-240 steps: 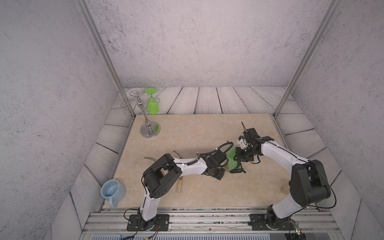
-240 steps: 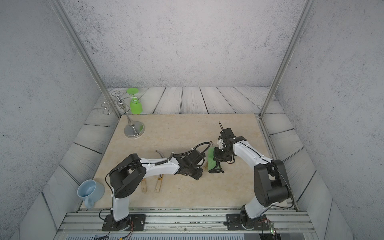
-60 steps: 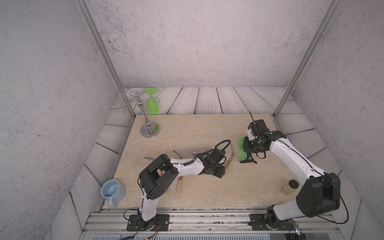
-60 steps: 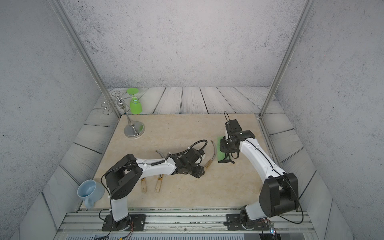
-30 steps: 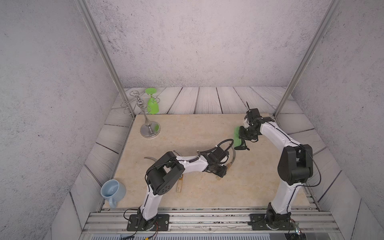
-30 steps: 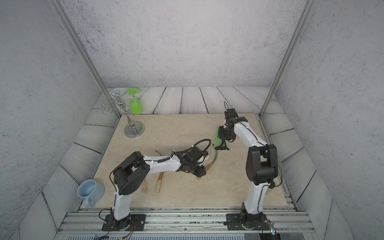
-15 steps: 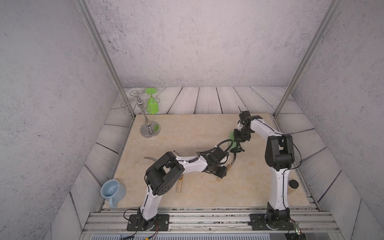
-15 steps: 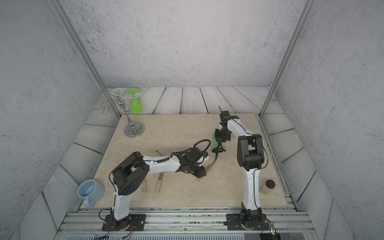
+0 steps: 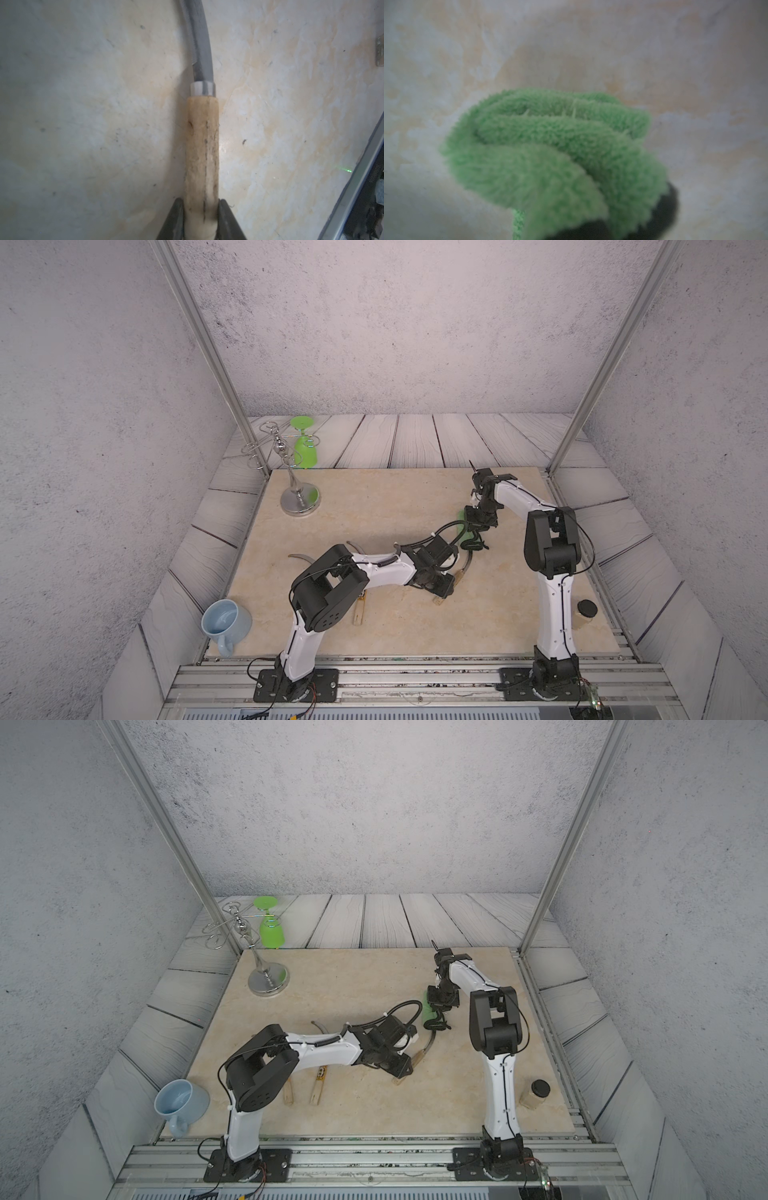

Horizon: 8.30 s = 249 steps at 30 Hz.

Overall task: Wipe small sickles with rags
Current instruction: Wipe the small sickle at the center of the board, then pick up the small sickle from the center of the board, then wipe the small sickle.

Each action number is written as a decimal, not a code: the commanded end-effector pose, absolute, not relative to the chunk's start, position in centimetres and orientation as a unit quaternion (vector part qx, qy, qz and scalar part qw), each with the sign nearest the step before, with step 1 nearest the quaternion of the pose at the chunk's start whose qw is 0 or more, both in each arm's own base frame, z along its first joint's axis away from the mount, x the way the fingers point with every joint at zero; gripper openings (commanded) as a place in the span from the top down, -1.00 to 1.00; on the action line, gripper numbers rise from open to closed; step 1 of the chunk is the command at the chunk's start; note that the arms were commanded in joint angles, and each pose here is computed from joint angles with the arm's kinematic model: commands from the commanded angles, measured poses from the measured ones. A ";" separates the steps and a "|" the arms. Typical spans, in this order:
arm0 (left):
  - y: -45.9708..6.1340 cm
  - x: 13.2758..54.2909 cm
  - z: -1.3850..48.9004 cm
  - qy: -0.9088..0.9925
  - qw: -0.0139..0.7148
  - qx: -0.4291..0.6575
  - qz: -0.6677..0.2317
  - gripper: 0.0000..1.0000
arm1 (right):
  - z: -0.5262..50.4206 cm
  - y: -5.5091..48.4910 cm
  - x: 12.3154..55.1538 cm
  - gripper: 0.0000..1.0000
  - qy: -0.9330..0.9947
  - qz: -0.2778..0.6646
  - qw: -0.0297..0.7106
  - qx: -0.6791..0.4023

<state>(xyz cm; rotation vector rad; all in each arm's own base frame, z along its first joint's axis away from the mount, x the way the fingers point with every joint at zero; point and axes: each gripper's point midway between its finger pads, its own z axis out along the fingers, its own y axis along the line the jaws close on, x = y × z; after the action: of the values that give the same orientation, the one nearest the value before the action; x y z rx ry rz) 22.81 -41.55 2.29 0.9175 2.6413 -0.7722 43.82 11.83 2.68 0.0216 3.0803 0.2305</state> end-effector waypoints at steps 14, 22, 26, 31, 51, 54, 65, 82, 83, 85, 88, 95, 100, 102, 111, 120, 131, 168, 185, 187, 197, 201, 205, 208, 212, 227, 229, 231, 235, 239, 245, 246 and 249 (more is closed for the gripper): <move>-40.5 23.4 1.7 0.918 0.127 0.282 -0.247 0.79 | -0.1 12.9 27.6 0.58 0.992 0.044 -0.115 0.010; -39.9 22.9 1.3 0.919 0.121 0.281 -0.248 0.79 | 5.5 13.0 28.7 0.58 0.997 0.059 -0.040 0.002; -39.8 22.2 0.9 0.919 0.110 0.280 -0.253 0.80 | 10.3 13.0 32.7 0.59 0.998 0.061 0.029 -0.005; -39.9 20.5 1.0 0.916 0.097 0.292 -0.256 0.80 | 12.7 13.5 38.1 0.60 0.995 0.066 0.079 -0.009; -39.6 19.3 0.9 0.920 0.085 0.294 -0.246 0.80 | 0.0 12.4 42.1 0.60 0.997 -0.009 -0.067 -0.025; -39.5 19.5 0.8 0.922 0.085 0.289 -0.242 0.80 | -0.6 11.9 40.6 0.60 0.996 -0.013 -0.086 -0.029; -40.2 20.6 1.7 0.923 0.106 0.280 -0.242 0.80 | 0.6 10.7 33.4 0.59 0.994 -0.016 -0.101 -0.037; -40.0 20.9 1.1 0.926 0.110 0.276 -0.233 0.80 | 4.2 13.5 25.1 0.58 0.997 0.050 -0.053 -0.040; -40.0 20.9 1.1 0.926 0.109 0.276 -0.234 0.80 | 5.1 13.2 25.5 0.58 0.997 0.046 -0.042 -0.041; -39.9 20.8 0.9 0.927 0.108 0.275 -0.233 0.80 | 7.3 12.8 26.8 0.58 0.998 0.042 -0.014 -0.040; -39.8 20.6 0.7 0.927 0.104 0.275 -0.233 0.80 | 10.6 12.0 29.3 0.58 0.998 0.037 0.030 -0.035; -39.7 20.3 0.6 0.928 0.097 0.268 -0.240 0.80 | 14.6 11.4 37.4 0.58 0.992 0.049 0.120 -0.006; -39.8 20.1 0.5 0.928 0.090 0.269 -0.240 0.80 | 11.7 13.3 41.5 0.58 0.993 0.068 0.090 -0.017; -39.8 20.1 0.5 0.928 0.088 0.271 -0.240 0.80 | 9.8 14.1 42.6 0.58 0.994 0.076 0.072 -0.020; -39.9 20.1 0.4 0.928 0.084 0.275 -0.237 0.80 | 2.5 14.7 43.2 0.58 0.998 0.053 -0.024 -0.024; -39.9 20.6 0.5 0.930 0.093 0.270 -0.232 0.80 | 0.7 12.9 37.1 0.58 0.998 0.026 -0.058 -0.022; -40.1 21.2 0.7 0.931 0.104 0.266 -0.227 0.80 | 0.0 14.1 27.7 0.57 0.997 0.045 -0.062 -0.023; -39.6 23.2 -0.8 0.944 0.087 0.291 -0.126 0.16 | 15.2 9.2 28.0 0.54 0.977 0.118 0.176 0.018; -40.4 25.3 2.4 0.932 0.130 0.251 -0.227 1.00 | 16.4 9.0 28.7 0.54 0.960 0.188 0.205 0.033; -40.1 26.2 4.9 0.921 0.152 0.230 -0.275 1.00 | 17.0 9.6 29.0 0.54 0.954 0.210 0.214 0.029; -37.0 28.2 16.9 0.816 0.262 0.159 -0.491 1.00 | 20.8 14.8 30.5 0.54 0.892 0.390 0.228 -0.004; -37.0 27.7 20.4 0.749 0.290 0.163 -0.573 1.00 | 23.6 17.0 31.4 0.54 0.843 0.482 0.237 -0.026; -37.0 26.9 23.6 0.678 0.326 0.180 -0.634 1.00 | 26.3 18.0 31.9 0.56 0.815 0.523 0.246 -0.046; -37.0 26.4 25.7 0.631 0.347 0.196 -0.665 1.00 | 28.0 18.4 32.2 0.56 0.801 0.538 0.253 -0.062; -36.7 26.6 27.6 0.589 0.364 0.186 -0.697 1.00 | 29.8 19.0 32.4 0.57 0.779 0.570 0.250 -0.076; -38.0 26.5 33.0 0.522 0.365 0.232 -0.735 1.00 | 30.4 20.1 32.4 0.57 0.763 0.601 0.214 -0.101; -38.3 26.8 33.1 0.522 0.362 0.232 -0.737 1.00 | 30.4 20.3 31.8 0.56 0.763 0.599 0.214 -0.112; -38.6 27.1 33.2 0.520 0.359 0.233 -0.740 1.00 | 30.3 20.5 31.2 0.57 0.767 0.595 0.210 -0.120; -39.1 27.6 33.1 0.521 0.352 0.231 -0.743 1.00 | 30.0 20.6 30.4 0.57 0.770 0.591 0.205 -0.127; -39.3 28.4 32.7 0.525 0.352 0.224 -0.742 1.00 | 29.9 20.8 29.3 0.58 0.769 0.588 0.210 -0.137; -38.5 30.5 33.3 0.526 0.363 0.208 -0.741 1.00 | 28.1 21.1 26.6 0.58 0.778 0.582 0.193 -0.139; -38.4 30.9 33.6 0.523 0.366 0.208 -0.741 1.00 | 27.6 21.2 26.1 0.58 0.780 0.580 0.188 -0.137; -38.2 31.7 34.5 0.518 0.370 0.208 -0.743 1.00 | 26.2 21.3 24.7 0.59 0.785 0.578 0.181 -0.133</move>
<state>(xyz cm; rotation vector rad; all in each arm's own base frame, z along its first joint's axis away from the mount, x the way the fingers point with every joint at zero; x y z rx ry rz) 30.31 -38.84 32.44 0.5632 1.3985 -1.9149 27.53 20.55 25.67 -0.2837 2.2437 1.5854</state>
